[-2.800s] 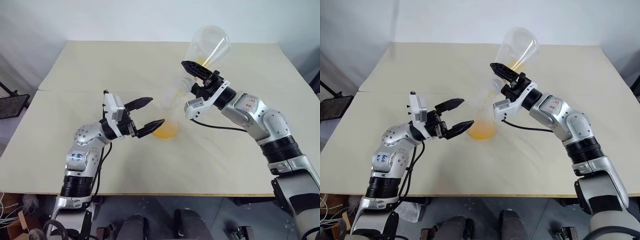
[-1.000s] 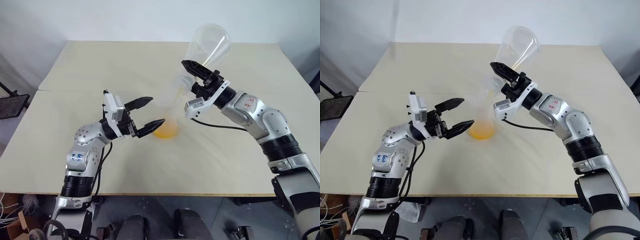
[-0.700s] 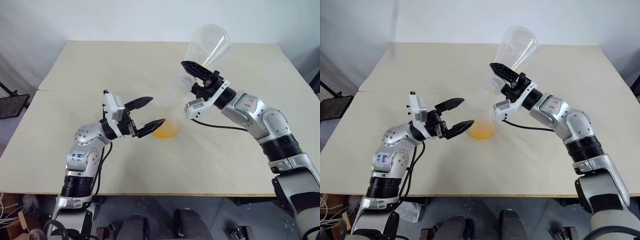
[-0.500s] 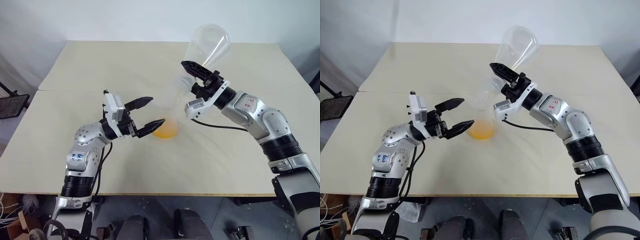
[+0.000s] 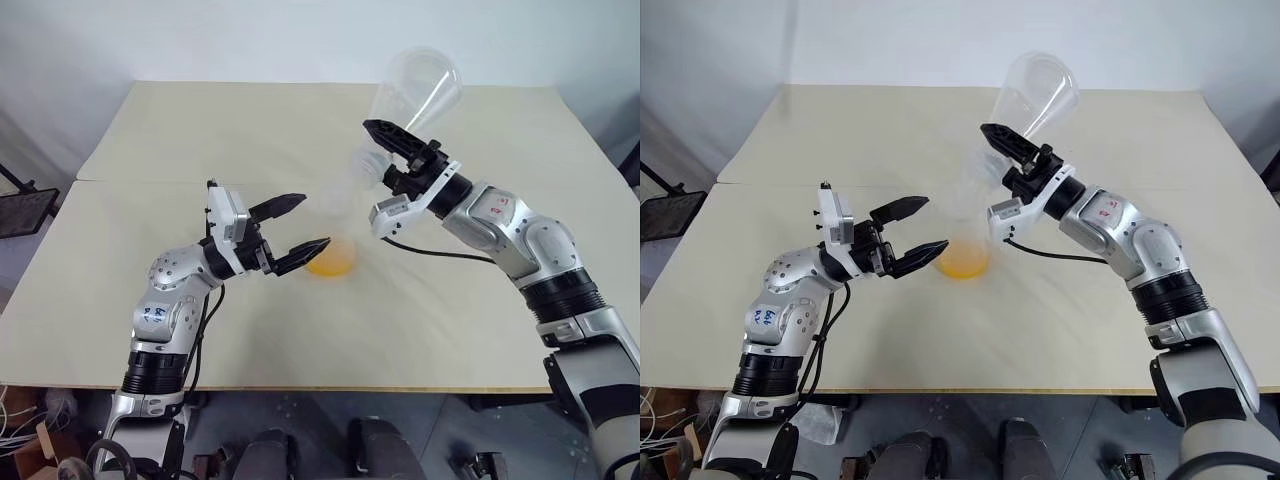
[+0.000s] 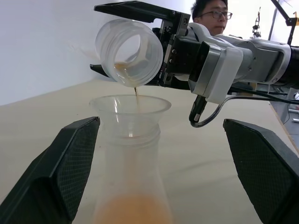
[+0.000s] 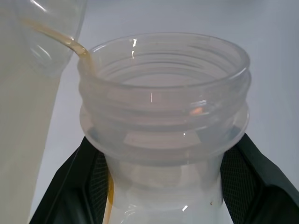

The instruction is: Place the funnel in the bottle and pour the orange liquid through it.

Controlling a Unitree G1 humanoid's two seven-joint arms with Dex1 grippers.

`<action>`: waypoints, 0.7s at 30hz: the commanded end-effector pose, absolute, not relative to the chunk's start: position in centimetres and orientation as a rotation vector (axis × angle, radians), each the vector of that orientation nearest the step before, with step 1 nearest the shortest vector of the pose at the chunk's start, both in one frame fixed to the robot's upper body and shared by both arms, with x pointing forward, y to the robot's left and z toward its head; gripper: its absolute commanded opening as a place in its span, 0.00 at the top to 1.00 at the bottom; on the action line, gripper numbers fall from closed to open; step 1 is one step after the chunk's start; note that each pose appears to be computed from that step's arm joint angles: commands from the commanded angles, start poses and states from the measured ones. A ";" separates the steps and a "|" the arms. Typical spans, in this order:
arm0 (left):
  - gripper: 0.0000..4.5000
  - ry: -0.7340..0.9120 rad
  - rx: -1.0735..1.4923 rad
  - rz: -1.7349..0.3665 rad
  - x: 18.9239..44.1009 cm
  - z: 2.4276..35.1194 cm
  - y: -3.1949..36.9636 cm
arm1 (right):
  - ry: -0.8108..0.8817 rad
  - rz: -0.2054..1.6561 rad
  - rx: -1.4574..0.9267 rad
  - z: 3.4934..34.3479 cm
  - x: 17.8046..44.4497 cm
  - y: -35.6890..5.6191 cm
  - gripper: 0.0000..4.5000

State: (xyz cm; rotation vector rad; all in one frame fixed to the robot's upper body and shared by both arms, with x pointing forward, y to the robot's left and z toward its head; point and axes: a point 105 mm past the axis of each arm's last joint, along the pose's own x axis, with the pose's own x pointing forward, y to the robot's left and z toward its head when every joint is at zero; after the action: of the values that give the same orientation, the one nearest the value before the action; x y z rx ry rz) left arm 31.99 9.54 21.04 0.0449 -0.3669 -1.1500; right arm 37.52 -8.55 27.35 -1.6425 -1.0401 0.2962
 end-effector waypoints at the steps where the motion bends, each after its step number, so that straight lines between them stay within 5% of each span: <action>1: 0.00 -0.426 0.059 -1.166 31.4 22.3 9.3 | -1.039 0.242 -1.536 29.2 37.3 -9.3 0.40; 11: 0.00 -0.424 0.060 -1.166 31.4 22.2 9.4 | -0.956 0.235 -1.297 30.9 37.3 -10.1 0.40; 18: 0.00 -0.414 0.062 -1.161 31.3 22.0 9.7 | -0.786 0.085 -0.861 34.3 37.9 -16.2 0.40; 21: 0.00 -0.407 0.068 -1.164 31.2 21.9 10.0 | -0.636 0.088 -0.577 33.5 38.1 -19.8 0.40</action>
State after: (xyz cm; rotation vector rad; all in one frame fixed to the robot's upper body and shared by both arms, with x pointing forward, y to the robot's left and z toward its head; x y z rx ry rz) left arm 31.90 9.68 20.94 0.0535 -0.3591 -1.1569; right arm 38.75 -17.94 32.64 -0.7168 -0.6571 0.1005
